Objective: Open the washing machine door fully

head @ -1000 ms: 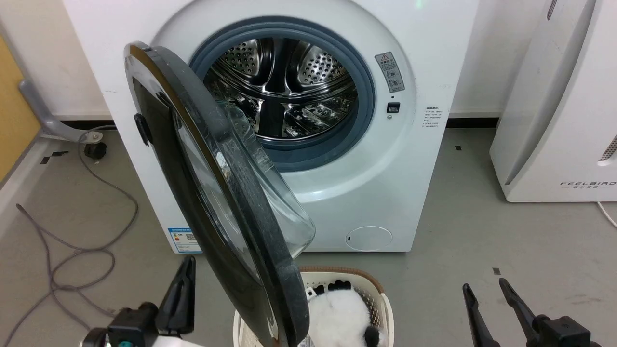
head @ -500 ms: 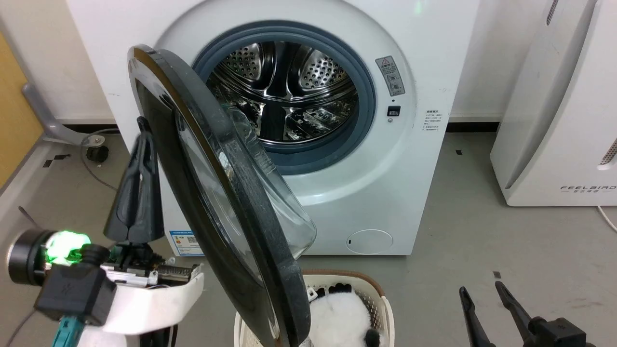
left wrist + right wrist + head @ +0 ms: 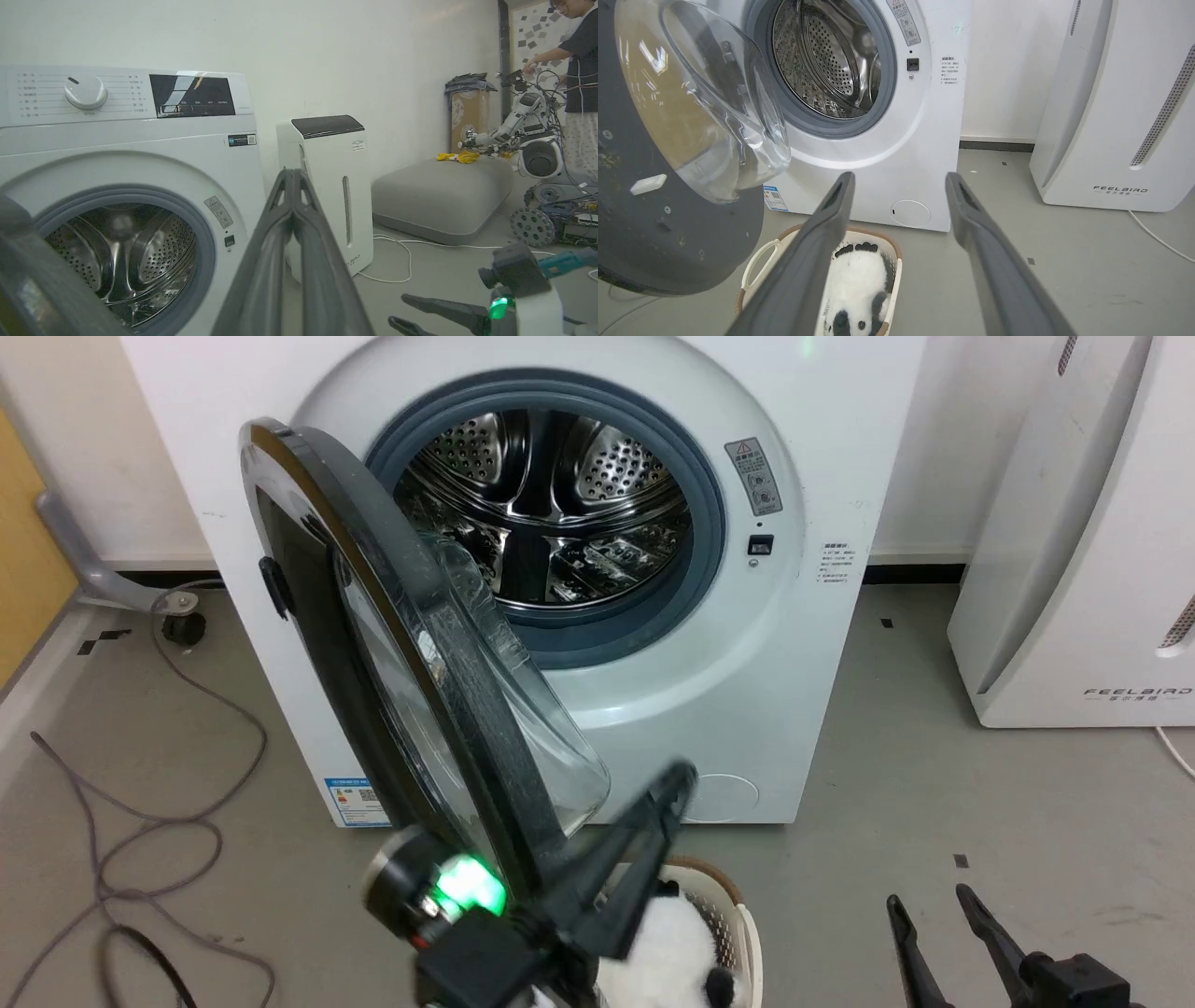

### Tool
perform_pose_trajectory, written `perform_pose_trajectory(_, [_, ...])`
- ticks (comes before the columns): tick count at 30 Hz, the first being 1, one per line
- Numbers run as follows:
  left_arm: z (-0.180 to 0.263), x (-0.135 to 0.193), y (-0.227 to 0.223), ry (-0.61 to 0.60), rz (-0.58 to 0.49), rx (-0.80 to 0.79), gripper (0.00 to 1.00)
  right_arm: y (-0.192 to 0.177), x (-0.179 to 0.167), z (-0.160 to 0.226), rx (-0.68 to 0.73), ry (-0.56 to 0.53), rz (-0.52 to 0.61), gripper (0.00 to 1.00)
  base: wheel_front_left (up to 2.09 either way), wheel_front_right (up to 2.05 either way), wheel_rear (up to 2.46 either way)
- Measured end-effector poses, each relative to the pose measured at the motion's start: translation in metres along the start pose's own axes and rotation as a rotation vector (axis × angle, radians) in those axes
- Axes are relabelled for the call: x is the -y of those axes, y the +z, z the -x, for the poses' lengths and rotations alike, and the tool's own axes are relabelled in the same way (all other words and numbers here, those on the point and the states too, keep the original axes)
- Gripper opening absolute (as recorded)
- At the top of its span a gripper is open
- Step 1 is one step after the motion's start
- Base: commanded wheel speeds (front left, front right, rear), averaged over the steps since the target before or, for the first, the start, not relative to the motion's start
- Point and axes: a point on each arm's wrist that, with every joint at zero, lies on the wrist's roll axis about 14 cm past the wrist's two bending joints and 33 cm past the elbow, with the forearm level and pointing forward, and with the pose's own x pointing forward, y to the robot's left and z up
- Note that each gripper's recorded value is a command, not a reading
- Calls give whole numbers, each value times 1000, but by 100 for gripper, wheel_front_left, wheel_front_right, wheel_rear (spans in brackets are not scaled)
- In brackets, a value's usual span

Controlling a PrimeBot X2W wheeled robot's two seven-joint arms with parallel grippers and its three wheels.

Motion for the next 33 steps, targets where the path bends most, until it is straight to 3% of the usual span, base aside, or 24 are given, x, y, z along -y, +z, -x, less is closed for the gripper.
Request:
perform_pose_trajectory(4, [16,29,-39,-45,157,-158,0,-1,0,0,-2,0,0,100,0,0,0])
perform_pose_trajectory(9, [43,40,-85,-33,240,-355,0,-3,0,0,-8,1,-2,100,0,0,0])
perform_pose_trajectory(16, [56,24,-125,47,222,-474,0,-8,-3,-1,-24,9,-7,100,0,0,0])
perform_pose_trajectory(24, [37,-12,-134,169,160,-432,0,-11,-3,1,-37,7,-9,100,0,0,0])
perform_pose_trajectory(33, [47,-25,-142,251,150,-447,0,-10,-2,4,-32,0,-27,100,0,0,0])
